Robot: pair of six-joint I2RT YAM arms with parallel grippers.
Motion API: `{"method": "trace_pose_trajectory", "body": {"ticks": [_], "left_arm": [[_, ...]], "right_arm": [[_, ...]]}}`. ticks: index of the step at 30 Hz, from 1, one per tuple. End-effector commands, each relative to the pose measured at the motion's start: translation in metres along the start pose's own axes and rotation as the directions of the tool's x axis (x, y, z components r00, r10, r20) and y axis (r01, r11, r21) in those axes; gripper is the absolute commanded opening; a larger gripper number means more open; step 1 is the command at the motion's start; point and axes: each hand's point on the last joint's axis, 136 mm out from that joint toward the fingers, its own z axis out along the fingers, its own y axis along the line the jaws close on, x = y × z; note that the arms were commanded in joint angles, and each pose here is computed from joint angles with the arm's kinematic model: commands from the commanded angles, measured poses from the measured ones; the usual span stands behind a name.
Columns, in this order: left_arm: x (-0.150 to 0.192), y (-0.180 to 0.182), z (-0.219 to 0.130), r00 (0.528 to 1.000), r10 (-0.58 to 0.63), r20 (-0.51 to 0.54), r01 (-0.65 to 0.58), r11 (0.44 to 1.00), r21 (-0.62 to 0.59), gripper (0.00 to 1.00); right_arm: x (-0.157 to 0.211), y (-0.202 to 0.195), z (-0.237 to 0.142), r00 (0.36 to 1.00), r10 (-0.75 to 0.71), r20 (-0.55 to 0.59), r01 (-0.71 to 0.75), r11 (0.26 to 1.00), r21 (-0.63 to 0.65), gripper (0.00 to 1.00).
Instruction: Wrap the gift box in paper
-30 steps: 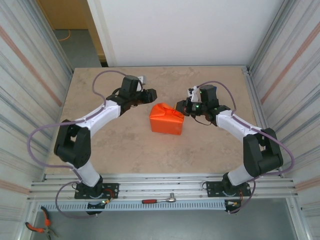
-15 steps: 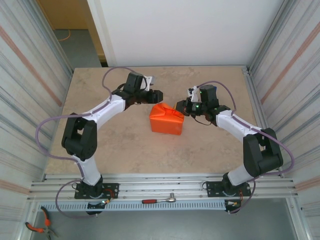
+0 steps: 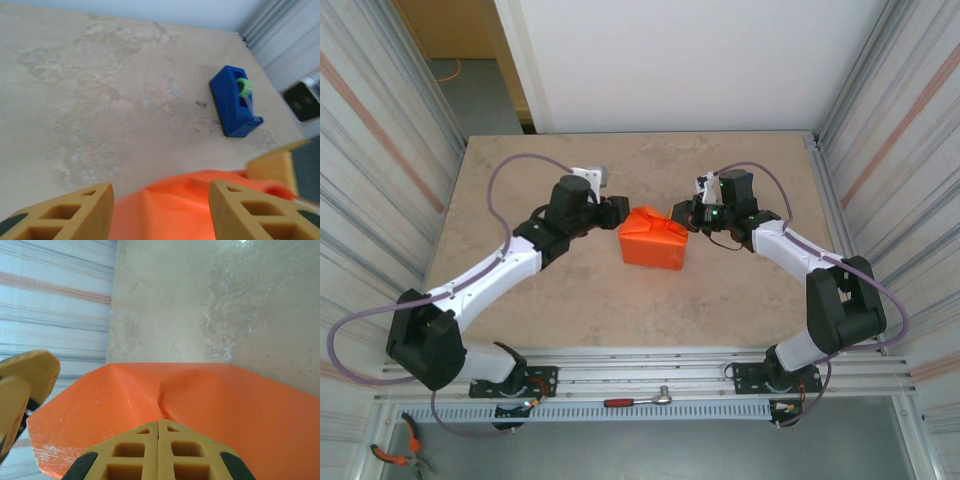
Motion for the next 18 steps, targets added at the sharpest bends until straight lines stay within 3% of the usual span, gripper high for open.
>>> {"method": "trace_pose_trajectory", "body": {"ticks": [1,9,18], "left_arm": [[0.005,-0.012,0.004,0.999,0.015,0.038,-0.015,1.000,-0.013,0.53],[0.039,-0.030,0.033,0.996,0.083,-0.030,-0.084,0.996,-0.040,0.51],[0.063,-0.018,0.046,0.991,0.106,-0.082,-0.114,0.988,-0.103,0.50]], "right_arm": [[0.042,-0.056,0.003,0.975,0.188,-0.115,-0.165,0.969,0.186,0.00],[0.016,-0.042,-0.004,0.982,0.176,-0.075,-0.163,0.975,0.154,0.00],[-0.024,-0.013,-0.018,0.989,0.144,-0.007,-0.143,0.986,0.085,0.04]]}}
